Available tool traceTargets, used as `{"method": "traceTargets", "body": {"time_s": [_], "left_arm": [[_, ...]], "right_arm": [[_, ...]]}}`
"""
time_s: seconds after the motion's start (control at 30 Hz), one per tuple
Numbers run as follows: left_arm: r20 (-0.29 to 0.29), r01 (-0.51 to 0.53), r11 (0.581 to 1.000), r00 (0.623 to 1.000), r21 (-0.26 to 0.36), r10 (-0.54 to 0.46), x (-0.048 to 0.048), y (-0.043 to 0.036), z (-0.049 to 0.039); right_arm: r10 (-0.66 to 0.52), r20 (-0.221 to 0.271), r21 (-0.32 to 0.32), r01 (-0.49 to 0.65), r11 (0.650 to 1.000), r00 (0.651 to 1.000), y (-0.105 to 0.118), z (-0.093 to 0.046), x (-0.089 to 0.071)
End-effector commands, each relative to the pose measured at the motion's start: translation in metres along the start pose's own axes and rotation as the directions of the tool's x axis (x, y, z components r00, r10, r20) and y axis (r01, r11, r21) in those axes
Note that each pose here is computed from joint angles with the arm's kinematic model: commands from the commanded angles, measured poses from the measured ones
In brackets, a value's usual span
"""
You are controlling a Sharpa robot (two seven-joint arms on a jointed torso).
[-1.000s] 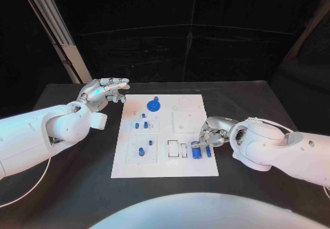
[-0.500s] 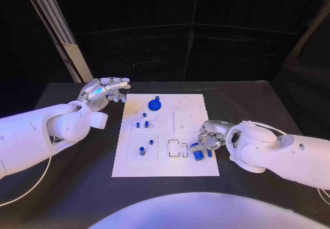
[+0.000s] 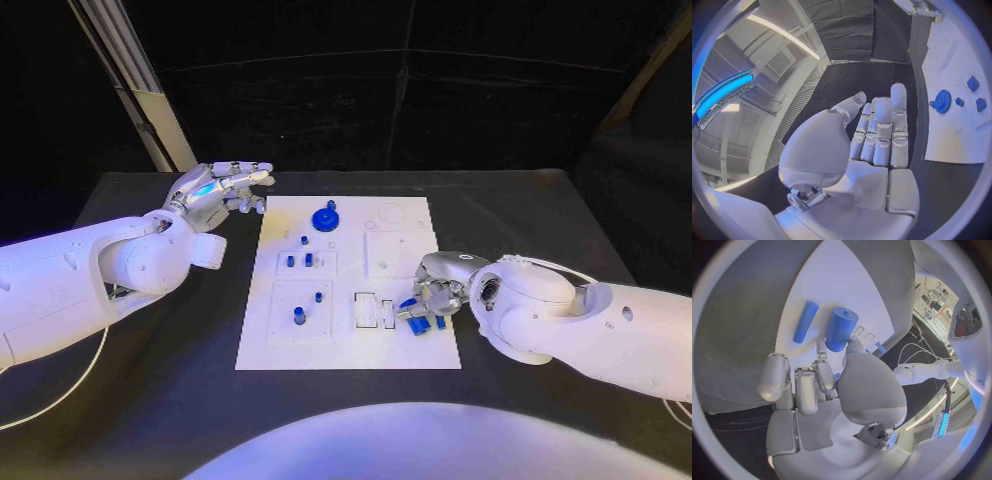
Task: Assemble the parts on the task board
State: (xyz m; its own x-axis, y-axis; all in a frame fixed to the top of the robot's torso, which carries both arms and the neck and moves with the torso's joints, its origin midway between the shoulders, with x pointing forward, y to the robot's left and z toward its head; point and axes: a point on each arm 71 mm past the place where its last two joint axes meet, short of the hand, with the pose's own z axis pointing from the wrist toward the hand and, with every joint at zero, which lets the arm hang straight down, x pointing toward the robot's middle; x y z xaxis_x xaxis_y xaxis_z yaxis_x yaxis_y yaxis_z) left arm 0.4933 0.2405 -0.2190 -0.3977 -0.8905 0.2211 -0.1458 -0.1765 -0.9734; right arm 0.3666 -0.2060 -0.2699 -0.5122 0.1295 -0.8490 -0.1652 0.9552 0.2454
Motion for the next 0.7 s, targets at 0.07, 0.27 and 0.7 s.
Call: {"method": "traceTargets", "body": {"time_s": [0.07,0.27,0.7], "left_arm": [[-0.015,0.008,1.0,1.0,0.0,-0.008,0.0014,-0.0007,0.0005],[-0.016,0.008,1.0,1.0,-0.001,-0.008,0.0015,0.0,0.001],[-0.031,0.013,1.0,0.999,-0.018,-0.014,0.0038,0.0029,0.0011]], "right_arm": [[0.026,-0.04,0.018,-0.026,1.0,0.999,0.0,-0.003,0.01],[0.171,0.021,0.022,-0.172,0.985,0.985,0.003,-0.007,0.006],[0.426,0.05,0.033,-0.428,0.903,0.903,0.007,-0.014,0.003]]}}
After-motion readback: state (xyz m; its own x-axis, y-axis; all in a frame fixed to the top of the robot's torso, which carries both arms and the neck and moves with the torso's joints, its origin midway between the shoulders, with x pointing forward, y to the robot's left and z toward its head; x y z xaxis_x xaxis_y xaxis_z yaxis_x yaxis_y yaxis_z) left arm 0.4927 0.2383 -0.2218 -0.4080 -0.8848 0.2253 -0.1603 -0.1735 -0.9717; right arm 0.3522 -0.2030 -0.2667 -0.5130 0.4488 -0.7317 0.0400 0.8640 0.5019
